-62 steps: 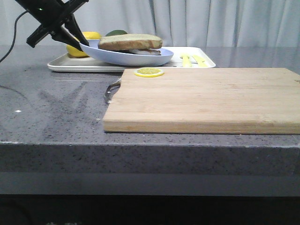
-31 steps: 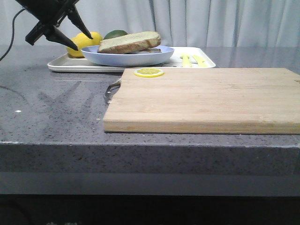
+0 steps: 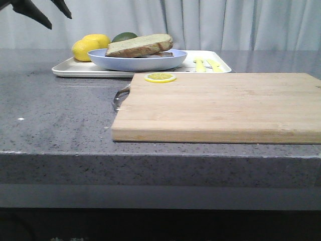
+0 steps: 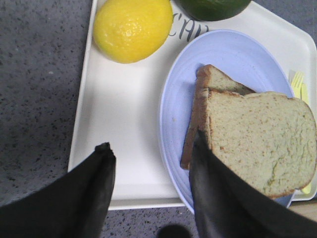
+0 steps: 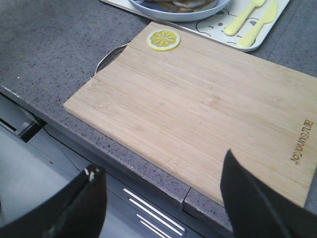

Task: Place bread and move sandwich to tray

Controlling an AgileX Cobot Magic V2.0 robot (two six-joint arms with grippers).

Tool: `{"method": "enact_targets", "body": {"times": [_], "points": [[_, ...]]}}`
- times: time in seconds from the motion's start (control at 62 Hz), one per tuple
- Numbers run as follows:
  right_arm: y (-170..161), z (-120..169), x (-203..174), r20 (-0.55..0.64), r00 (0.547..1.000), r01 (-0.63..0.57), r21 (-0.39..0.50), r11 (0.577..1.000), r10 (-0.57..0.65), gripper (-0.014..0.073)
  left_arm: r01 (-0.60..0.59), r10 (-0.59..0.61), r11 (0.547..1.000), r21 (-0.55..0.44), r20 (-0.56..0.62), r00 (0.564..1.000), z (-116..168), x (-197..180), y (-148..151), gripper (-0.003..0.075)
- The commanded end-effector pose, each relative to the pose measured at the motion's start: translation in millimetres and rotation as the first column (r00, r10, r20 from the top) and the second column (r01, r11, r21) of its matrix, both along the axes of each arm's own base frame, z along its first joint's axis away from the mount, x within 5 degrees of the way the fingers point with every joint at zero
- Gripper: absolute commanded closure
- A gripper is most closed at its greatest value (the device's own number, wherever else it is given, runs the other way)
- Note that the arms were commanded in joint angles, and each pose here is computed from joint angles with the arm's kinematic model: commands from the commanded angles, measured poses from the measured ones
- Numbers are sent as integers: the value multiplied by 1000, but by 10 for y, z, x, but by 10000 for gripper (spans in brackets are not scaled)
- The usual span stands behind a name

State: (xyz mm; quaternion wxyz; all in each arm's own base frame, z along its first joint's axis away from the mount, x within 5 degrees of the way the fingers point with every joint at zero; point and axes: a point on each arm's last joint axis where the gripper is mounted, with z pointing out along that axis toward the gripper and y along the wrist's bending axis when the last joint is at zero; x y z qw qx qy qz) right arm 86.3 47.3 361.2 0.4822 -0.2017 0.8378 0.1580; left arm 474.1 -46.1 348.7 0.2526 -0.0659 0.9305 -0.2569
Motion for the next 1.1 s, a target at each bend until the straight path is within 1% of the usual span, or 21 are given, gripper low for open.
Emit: {"method": "enact_targets", "body": {"times": [0.0, 0.129, 0.226, 0.306, 0.371, 0.419, 0.548, 0.613, 0.661, 0.758, 0.822, 0.838, 0.854, 0.87, 0.935, 0.999, 1.08], "points": [[-6, 125, 23, 77, 997, 21, 41, 999, -24, 87, 21, -27, 999, 37, 152, 988, 626, -328, -36, 373], [-6, 124, 23, 76, 997, 21, 41, 999, -24, 87, 19, -34, 997, 71, 218, 975, 934, -586, -49, 373], [-6, 124, 23, 76, 997, 21, 41, 999, -24, 87, 27, -61, 991, 129, 265, 962, 1124, -797, -78, 373], [-6, 124, 23, 76, 997, 21, 41, 999, -24, 87, 20, -71, 984, 178, 285, 956, 1207, -957, -101, 373], [-6, 124, 23, 76, 997, 21, 41, 999, -24, 87, 18, -77, 982, 190, 311, 947, 1287, -1119, -123, 373], [-6, 124, 23, 76, 997, 21, 41, 999, -24, 87, 24, -89, 980, 198, 327, 941, 1295, -1206, -136, 373], [-6, 124, 23, 76, 997, 21, 41, 999, -24, 87, 38, -127, 976, 215, 417, 900, 1377, -1557, -201, 373], [-6, 124, 23, 76, 997, 21, 41, 999, -24, 87, 50, -150, 972, 228, 445, 883, 1360, -1737, -227, 373], [-6, 124, 23, 76, 997, 21, 41, 999, -24, 87, 61, -166, 969, 239, 449, 878, 1292, -1874, -239, 373], [-6, 124, 23, 76, 997, 21, 41, 999, -24, 87, 51, -161, 972, 231, 488, 858, 1219, -2156, -233, 373], [-6, 124, 23, 76, 997, 21, 41, 999, -24, 87, 64, -188, 966, 252, 507, 841, 1126, -2340, -232, 373], [-6, 124, 23, 76, 997, 21, 41, 999, -24, 87, 72, -199, 963, 261, 500, 843, 1065, -2374, -233, 373], [-6, 124, 23, 76, 997, 21, 41, 999, -24, 87, 75, -209, 960, 269, 515, 831, 1066, -2442, -232, 373], [-6, 124, 23, 76, 997, 21, 41, 999, -24, 87, 81, -218, 958, 276, 510, 832, 1008, -2479, -231, 373], [-6, 124, 23, 76, 997, 21, 41, 999, -24, 87, 92, -244, 950, 298, 528, 813, 904, -2658, -220, 373], [-6, 124, 23, 76, 997, 21, 41, 999, -24, 87, 81, -238, 952, 296, 547, 802, 812, -2849, -176, 373], [-6, 124, 23, 76, 997, 21, 41, 999, -24, 87, 79, -236, 953, 292, 553, 799, 654, -3061, -132, 373]]}}
